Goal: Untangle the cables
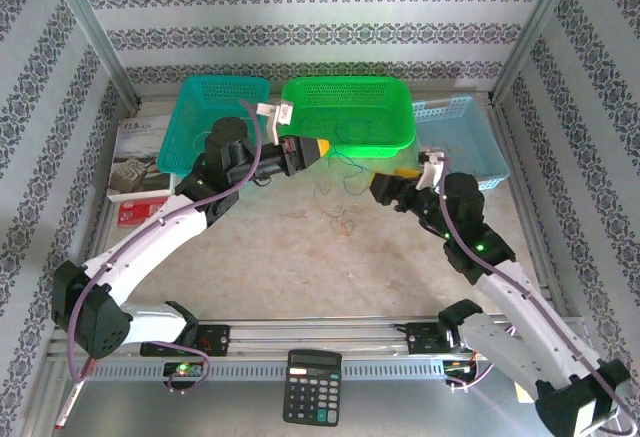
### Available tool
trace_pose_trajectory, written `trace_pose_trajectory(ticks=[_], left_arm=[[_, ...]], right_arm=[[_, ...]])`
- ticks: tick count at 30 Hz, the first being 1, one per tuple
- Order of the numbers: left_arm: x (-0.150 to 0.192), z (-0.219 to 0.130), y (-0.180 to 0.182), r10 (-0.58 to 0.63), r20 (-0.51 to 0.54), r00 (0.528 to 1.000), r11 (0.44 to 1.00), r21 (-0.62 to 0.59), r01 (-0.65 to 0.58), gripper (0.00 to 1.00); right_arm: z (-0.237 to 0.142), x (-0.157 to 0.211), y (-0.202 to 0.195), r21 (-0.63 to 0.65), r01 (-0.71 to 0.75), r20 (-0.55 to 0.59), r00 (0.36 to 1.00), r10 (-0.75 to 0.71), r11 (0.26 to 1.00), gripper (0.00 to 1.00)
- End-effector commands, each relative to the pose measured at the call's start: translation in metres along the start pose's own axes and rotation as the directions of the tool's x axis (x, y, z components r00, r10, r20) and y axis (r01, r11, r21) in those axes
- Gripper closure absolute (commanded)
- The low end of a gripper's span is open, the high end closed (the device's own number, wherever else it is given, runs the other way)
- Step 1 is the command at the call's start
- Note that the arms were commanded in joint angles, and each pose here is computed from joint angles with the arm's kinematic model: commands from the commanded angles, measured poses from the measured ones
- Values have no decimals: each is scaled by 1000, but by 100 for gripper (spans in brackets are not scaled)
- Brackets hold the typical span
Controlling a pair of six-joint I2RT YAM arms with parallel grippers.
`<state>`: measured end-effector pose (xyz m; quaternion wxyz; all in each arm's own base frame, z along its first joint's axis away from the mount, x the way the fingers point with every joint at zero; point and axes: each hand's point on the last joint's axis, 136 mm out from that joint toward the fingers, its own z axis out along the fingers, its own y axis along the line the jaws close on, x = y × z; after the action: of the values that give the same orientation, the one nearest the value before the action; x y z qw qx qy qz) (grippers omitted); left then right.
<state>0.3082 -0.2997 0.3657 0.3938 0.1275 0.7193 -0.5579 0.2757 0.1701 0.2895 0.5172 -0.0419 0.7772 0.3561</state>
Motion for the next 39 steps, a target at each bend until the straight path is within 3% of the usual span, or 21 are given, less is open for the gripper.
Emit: trace_pose_trajectory(ticks=[1,6,11,12,17,19,25,30,39], left_arm=[[4,5,-9,25,-26,999,999,32,-24,100],[2,7,-10,16,-26,1000,999,38,-15,100],[-3,5,-18,14,-14,1000,998,54,-13,100],[-5,4,-20,13,-12,1000,998,61,-13,100],[-15,0,-35,2,20,1000,995,99,-4,100],[-24,-4,-43,3,54,999,994,113,-9,100],[-57,-9,-66,22,140,990,990,134,-41,100],[-80,-7,-82,64,178,982,986,140,-90,100],[-109,0,-87,121,213,970,983,112,-147,100]], right_arm=[[8,-24,38,-111,116,41,993,-112,987,23],[43,-26,64,-161,181,6,983,-182,970,24],[76,-19,59,-148,196,-22,979,-202,969,29],[84,-16,54,-136,196,-26,979,-201,971,33],[108,-9,25,-85,144,-21,989,-146,986,69],[113,1,11,-63,116,-38,992,-118,991,79],[113,50,-26,11,58,-107,993,-56,998,82],[107,85,-50,69,6,-143,990,4,998,76],[99,112,-68,113,-29,-173,984,48,993,75]])
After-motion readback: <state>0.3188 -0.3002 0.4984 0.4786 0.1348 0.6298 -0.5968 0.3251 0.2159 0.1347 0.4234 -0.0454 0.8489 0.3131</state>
